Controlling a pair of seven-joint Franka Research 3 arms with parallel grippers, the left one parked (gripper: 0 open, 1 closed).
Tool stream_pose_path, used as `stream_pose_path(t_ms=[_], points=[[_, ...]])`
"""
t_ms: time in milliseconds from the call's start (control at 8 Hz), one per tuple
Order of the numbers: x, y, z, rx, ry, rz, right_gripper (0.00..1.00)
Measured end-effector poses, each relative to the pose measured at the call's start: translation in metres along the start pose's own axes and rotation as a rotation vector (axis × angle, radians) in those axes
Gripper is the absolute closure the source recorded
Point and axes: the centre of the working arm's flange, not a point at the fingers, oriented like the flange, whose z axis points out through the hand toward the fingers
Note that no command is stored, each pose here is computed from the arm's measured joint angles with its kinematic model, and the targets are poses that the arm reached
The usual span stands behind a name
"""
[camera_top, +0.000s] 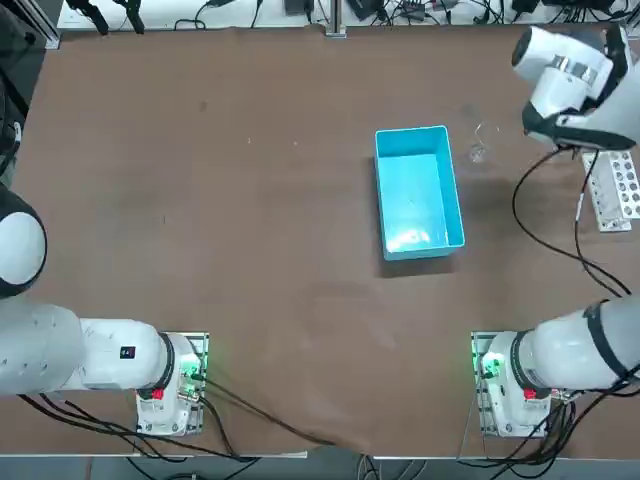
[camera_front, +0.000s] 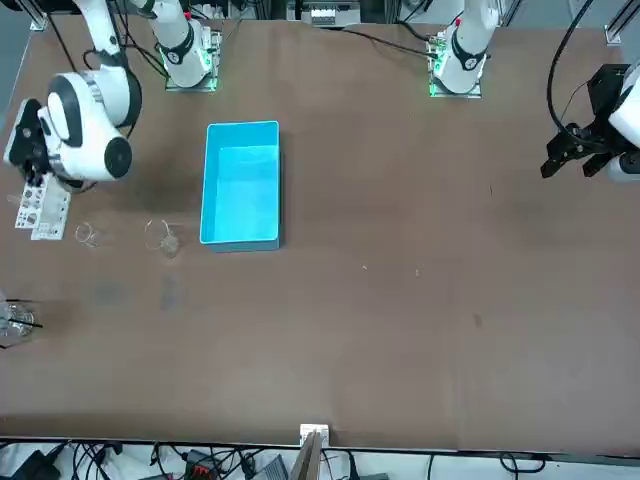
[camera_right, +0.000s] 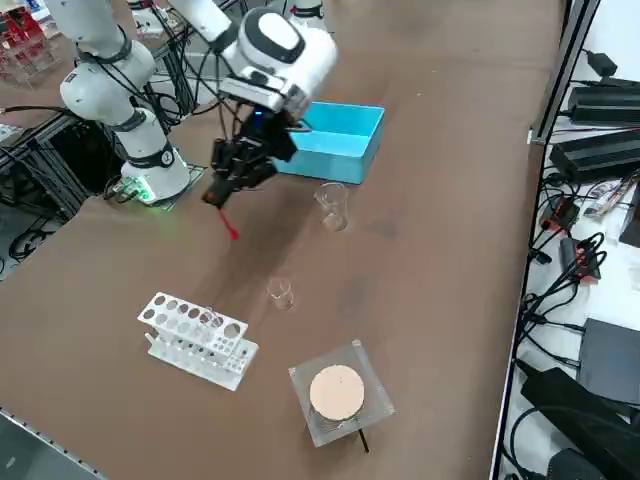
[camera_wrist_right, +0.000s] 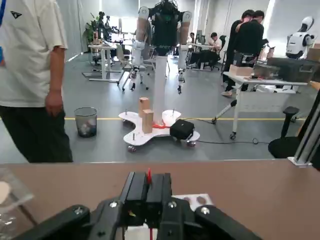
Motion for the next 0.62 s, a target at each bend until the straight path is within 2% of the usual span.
stream_pose_path(t_ms=[375,625], points=[[-0.030,-0.070,-0.018,0.006,-0.030,0.021,0.98],[-0.040,-0.080,-0.019,-0.014,-0.057,0.024,0.98]])
